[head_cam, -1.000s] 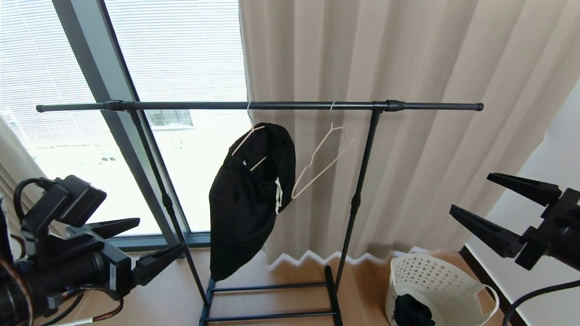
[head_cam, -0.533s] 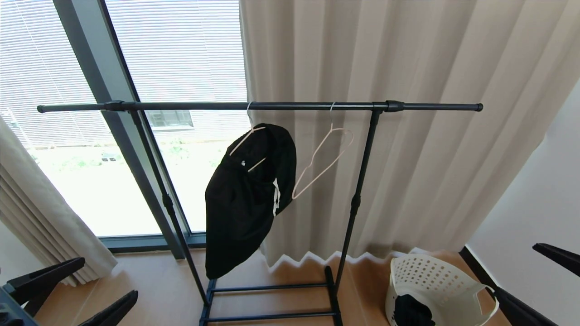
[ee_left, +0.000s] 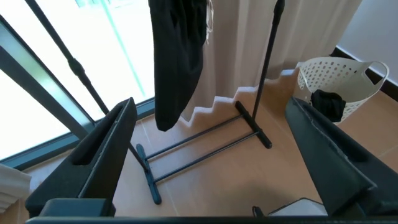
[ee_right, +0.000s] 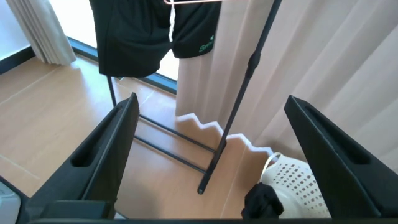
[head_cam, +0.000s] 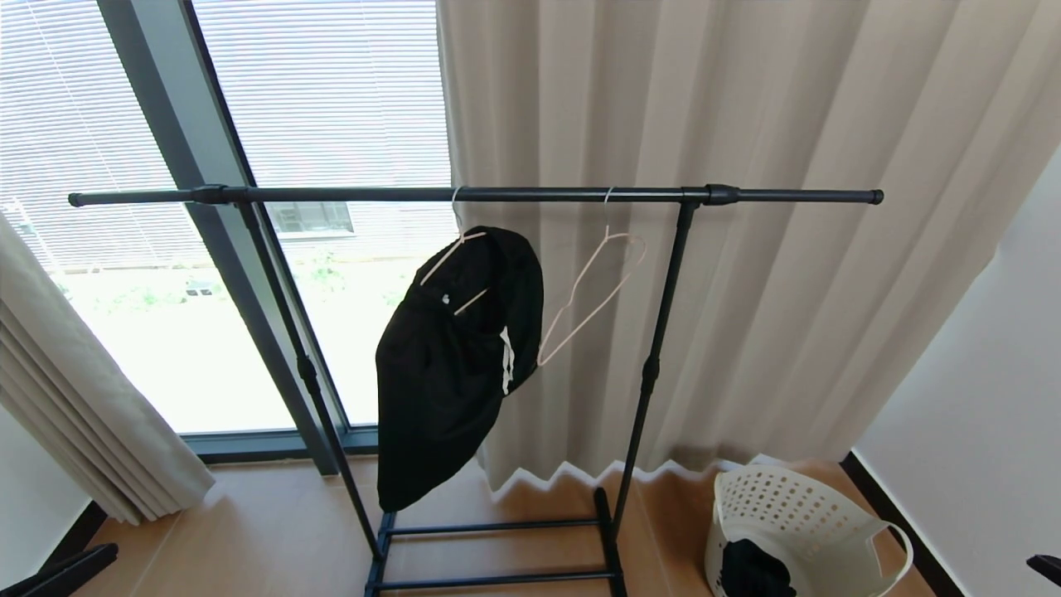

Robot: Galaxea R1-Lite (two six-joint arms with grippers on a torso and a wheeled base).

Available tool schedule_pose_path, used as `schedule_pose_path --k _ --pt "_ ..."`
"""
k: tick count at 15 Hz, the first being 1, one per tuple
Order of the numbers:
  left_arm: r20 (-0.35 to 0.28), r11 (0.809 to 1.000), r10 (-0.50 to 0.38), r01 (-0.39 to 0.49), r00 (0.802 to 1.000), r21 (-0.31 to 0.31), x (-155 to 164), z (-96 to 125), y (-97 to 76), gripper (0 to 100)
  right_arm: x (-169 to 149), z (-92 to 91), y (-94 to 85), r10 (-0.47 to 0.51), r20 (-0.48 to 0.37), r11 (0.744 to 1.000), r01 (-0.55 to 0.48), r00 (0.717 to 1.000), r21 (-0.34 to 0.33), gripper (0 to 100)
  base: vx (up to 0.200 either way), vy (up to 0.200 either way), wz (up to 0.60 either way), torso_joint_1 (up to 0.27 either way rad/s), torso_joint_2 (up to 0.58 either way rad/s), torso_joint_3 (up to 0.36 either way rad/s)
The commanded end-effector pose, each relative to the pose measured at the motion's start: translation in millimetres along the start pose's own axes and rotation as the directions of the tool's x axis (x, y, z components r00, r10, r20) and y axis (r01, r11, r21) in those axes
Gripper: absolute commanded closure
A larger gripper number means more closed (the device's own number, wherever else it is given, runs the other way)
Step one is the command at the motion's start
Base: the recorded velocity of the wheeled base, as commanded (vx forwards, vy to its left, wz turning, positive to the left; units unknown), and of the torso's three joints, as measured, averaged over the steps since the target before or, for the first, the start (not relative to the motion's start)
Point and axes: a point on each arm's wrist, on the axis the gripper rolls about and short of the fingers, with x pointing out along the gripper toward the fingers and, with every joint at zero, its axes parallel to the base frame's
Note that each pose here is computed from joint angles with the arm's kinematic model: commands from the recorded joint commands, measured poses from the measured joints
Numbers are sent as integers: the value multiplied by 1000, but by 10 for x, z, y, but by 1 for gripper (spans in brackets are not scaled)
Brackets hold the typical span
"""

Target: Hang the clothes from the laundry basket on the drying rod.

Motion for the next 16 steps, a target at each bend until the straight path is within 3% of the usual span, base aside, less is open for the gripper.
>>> schedule_pose_path --k 1,4,11,13,16 --pt "22 1000 12 -12 1000 1 -113 -69 -28 0 -213 -135 74 -63 105 997 67 992 -29 0 0 0 0 0 0 0" --pt "-8 999 33 -33 999 -7 -243 -226 -73 0 -283 -257 101 -111 101 993 114 989 -25 0 0 0 0 0 0 0" --pt "-5 991 131 -131 991 -23 -349 -351 -119 0 -283 -254 85 -176 94 984 178 980 -14 0 0 0 0 0 0 0" --pt "15 987 160 -160 987 -30 -366 -354 -126 0 -283 -256 85 -175 92 984 177 980 -10 0 0 0 0 0 0 0" --pt "102 984 178 -174 979 -42 -437 -377 -156 0 -284 -255 81 -192 92 981 192 977 8 0 0 0 0 0 0 0"
